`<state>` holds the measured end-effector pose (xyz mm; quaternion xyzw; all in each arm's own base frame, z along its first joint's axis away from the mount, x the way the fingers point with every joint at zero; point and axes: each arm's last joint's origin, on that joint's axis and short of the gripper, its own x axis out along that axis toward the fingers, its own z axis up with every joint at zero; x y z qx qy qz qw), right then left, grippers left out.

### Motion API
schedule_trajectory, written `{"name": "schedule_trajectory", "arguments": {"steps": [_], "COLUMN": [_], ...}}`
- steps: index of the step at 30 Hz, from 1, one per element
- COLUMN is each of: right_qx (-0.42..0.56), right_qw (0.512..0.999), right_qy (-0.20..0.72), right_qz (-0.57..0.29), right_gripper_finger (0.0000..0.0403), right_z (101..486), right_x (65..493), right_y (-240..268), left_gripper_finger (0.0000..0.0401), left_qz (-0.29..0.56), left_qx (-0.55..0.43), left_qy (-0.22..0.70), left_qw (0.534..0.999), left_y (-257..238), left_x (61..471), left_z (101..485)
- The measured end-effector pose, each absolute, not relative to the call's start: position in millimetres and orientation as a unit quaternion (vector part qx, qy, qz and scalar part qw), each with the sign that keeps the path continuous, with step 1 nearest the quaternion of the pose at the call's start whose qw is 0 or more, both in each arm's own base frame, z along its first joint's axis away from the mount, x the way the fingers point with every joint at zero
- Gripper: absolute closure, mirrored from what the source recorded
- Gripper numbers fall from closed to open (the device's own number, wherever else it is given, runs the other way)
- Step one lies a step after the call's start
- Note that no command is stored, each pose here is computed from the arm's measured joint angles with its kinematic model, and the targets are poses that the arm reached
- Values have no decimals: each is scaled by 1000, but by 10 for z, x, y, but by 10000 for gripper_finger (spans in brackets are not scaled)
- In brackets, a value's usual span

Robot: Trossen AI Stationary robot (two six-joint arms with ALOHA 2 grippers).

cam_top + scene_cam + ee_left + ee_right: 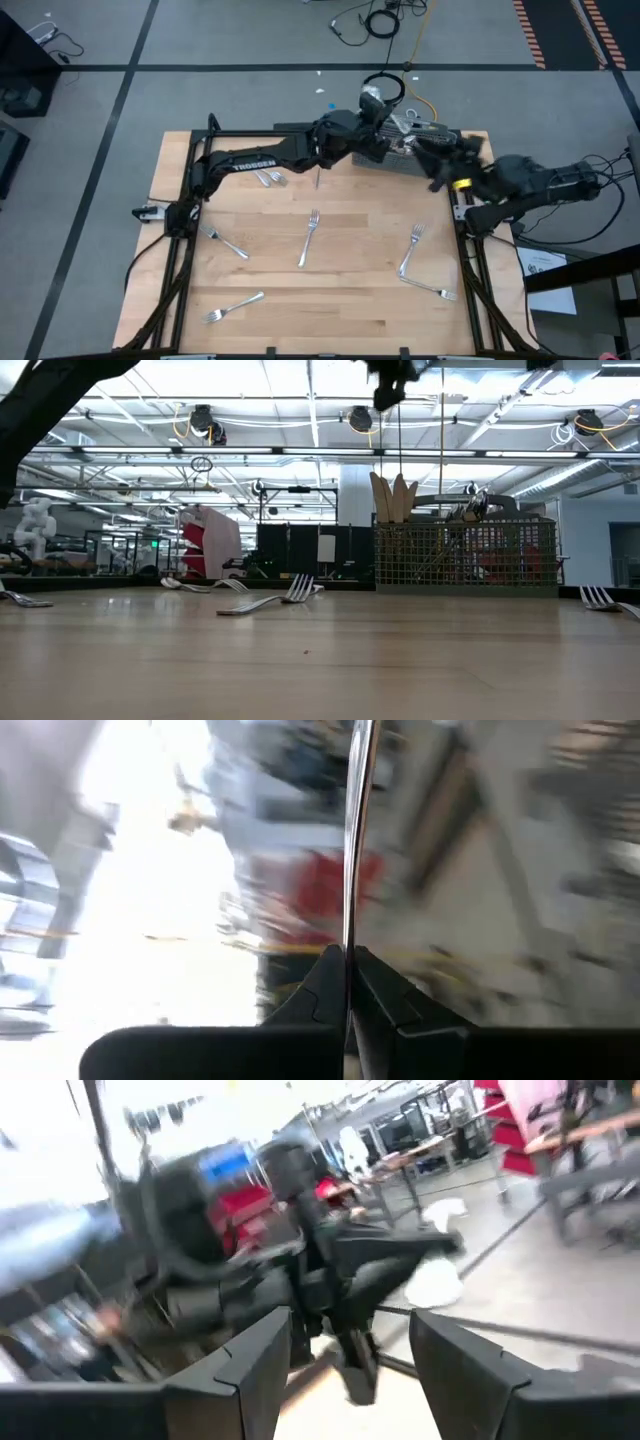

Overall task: Sort silverware
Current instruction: Put the silver spoon into the silverware basket

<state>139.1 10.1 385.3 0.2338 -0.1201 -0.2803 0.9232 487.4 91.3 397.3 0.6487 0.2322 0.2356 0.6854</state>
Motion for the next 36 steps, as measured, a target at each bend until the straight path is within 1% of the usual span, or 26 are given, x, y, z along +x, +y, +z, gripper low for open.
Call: {"name": "schedule_trajectory", "arguments": {"steps": [4, 6, 8, 11, 14, 17, 19, 22, 33, 36], "right_qx": [307, 350, 389, 419, 447, 475, 489, 495, 498, 498], "right_qw": [898, 878, 859, 851, 851, 847, 842, 843, 854, 855], "right_qy": [-186, -226, -254, -261, -237, -182, -147, -127, -99, -97], "right_qz": [-254, -237, -215, -177, -138, -155, -171, -169, -111, -106], "right_gripper_finger": [208, 208, 208, 209, 209, 209, 209, 209, 209, 209], "right_z": [3984, 4048, 4094, 4105, 4062, 3929, 3839, 3802, 3806, 3803], "right_x": [1092, 941, 809, 724, 733, 828, 927, 1039, 1331, 1397], "right_y": [35, -1, -29, -36, -16, 7, 30, 62, 161, 180], "left_gripper_finger": [394, 394, 394, 394, 394, 394, 394, 394, 394, 394], "left_qz": [264, 253, 223, 171, 132, 107, 99, 90, 75, 70], "left_qx": [720, 753, 777, 791, 798, 800, 800, 799, 798, 786], "left_qy": [117, 70, 41, 21, 39, 51, 53, 54, 50, 52], "left_qw": [632, 603, 587, 586, 587, 588, 589, 592, 595, 612], "left_y": [769, 705, 659, 599, 562, 530, 504, 454, 340, 327], "left_x": [4877, 4861, 4851, 4853, 4874, 4885, 4890, 4896, 4907, 4909], "left_z": [4233, 4315, 4342, 4320, 4241, 4189, 4172, 4157, 4138, 4124]}}
